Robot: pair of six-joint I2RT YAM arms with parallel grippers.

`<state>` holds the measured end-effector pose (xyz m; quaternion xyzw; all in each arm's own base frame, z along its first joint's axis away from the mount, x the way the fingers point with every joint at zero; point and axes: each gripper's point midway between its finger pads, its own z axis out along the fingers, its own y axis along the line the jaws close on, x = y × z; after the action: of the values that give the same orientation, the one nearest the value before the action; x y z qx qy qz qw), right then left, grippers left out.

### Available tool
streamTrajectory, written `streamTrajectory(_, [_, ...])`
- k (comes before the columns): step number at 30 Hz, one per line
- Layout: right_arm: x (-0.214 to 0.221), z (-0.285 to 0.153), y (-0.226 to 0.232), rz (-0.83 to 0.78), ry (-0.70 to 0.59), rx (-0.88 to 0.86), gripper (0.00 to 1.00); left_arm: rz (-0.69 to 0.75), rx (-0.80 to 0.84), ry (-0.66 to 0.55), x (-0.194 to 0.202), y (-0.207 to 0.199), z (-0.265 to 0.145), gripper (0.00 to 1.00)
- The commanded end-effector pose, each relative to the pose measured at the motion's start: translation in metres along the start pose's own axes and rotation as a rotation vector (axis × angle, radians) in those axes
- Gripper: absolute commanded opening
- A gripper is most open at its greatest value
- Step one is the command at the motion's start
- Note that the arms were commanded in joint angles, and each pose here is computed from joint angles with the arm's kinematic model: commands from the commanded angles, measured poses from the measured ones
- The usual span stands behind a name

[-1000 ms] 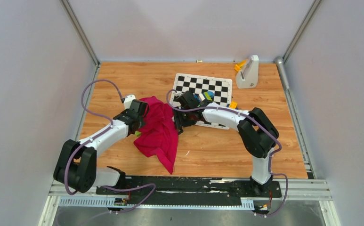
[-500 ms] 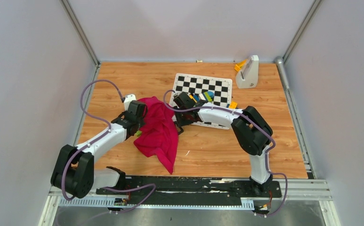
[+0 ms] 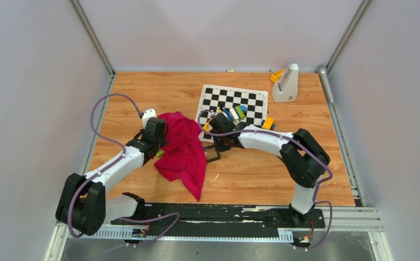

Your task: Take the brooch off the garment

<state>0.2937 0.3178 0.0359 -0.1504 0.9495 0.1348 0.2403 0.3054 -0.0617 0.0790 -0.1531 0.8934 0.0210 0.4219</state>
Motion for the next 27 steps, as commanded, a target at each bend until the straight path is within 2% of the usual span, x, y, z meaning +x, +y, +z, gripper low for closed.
streamTrajectory(1, [0.025, -0.04, -0.042, 0.1, -0.008, 0.085, 0.0, -0.017, 0.044, -0.059, -0.016, -0.007, -0.003, 0.0])
streamTrajectory(7, [0.04, -0.087, -0.105, 0.327, -0.061, 0.132, 0.0, -0.008, 0.119, -0.07, -0.018, -0.019, -0.007, 0.0])
streamTrajectory(14, [0.032, -0.115, -0.185, 0.584, -0.19, 0.257, 0.0, 0.046, 0.325, -0.107, -0.021, -0.047, -0.023, 0.0])
streamTrajectory(21, [0.031, -0.103, -0.194, 0.605, -0.15, 0.244, 0.0, 0.083, 0.557, -0.186, -0.031, -0.078, -0.049, 0.0])
streamTrajectory(22, [0.032, -0.101, -0.196, 0.607, -0.145, 0.255, 0.02, 0.075, 0.586, -0.186, -0.033, -0.082, -0.055, 0.0])
streamTrajectory(24, [0.033, -0.1, -0.201, 0.625, -0.136, 0.282, 0.14, 0.078, 0.683, -0.166, -0.041, -0.098, -0.074, 0.0])
streamTrajectory(26, [0.03, -0.102, -0.197, 0.628, -0.146, 0.264, 0.32, 0.076, 0.768, -0.14, -0.055, -0.114, -0.097, 0.0])
streamTrajectory(27, [0.025, -0.104, -0.191, 0.617, -0.155, 0.239, 0.46, 0.07, 0.819, -0.158, -0.074, -0.126, -0.116, 0.0])
